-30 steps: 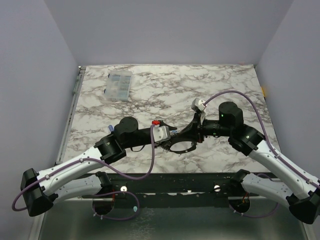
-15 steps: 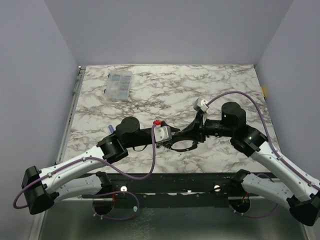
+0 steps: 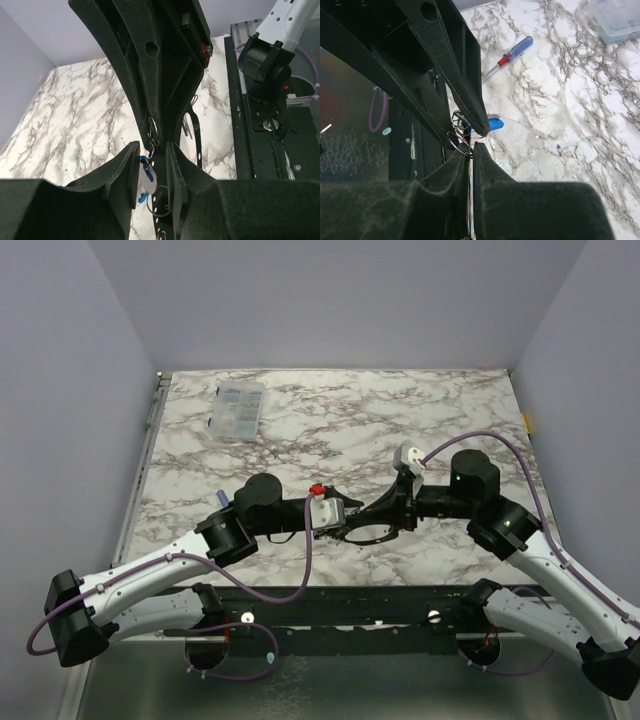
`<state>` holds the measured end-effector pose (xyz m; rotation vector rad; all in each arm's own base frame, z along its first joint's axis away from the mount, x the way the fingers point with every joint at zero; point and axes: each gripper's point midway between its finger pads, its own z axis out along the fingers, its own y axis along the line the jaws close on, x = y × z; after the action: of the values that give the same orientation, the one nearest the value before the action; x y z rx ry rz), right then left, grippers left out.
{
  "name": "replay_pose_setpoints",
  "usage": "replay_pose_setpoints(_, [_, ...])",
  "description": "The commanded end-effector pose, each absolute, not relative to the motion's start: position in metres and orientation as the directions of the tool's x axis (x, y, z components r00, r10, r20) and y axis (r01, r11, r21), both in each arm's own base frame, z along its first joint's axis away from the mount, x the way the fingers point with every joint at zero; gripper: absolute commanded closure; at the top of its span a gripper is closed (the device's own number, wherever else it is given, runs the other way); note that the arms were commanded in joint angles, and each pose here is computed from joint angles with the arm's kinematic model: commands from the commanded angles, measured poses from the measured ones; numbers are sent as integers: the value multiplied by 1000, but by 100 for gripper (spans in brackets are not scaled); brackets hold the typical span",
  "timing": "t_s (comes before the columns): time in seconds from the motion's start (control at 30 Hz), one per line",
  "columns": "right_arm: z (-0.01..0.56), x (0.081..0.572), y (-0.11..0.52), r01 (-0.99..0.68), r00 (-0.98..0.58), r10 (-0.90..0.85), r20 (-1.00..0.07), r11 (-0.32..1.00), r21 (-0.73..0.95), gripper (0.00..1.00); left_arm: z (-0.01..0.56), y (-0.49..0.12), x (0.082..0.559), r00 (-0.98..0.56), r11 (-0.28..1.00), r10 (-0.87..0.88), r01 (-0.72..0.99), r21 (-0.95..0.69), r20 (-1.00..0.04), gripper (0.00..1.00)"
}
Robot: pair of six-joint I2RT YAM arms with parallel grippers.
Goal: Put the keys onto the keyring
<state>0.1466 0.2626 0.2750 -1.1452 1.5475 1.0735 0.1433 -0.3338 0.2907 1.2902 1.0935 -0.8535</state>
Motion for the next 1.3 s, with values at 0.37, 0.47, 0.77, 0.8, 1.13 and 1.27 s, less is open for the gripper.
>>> replay_pose_setpoints(0.37, [301,124,266,-996,-72,-122,-990,56,65,99,272,-332,155,288,141,184,938,316,-940,61])
replay_pose_setpoints(0.47, [300,123,266,-996,-72,-123,-990,55,66,99,273,-333,154,284,134,179,941,310,-942,65])
replay_pose_setpoints(0.77, [295,124,267,-996,-81,-134,-988,53,75,99,281,-335,153,294,130,164,940,316,-942,86])
replay_pose_setpoints(0.8, [295,123,266,-996,-81,-133,-988,51,75,99,282,-335,154,293,132,163,940,315,-942,90])
replay_pose_setpoints(1.13, [298,119,264,-997,-70,-130,-989,38,65,99,279,-337,152,246,129,172,954,270,-954,100])
replay_pose_setpoints(1.27, [296,118,263,-997,-76,-150,-986,43,70,95,280,-337,151,241,125,176,956,265,-954,100])
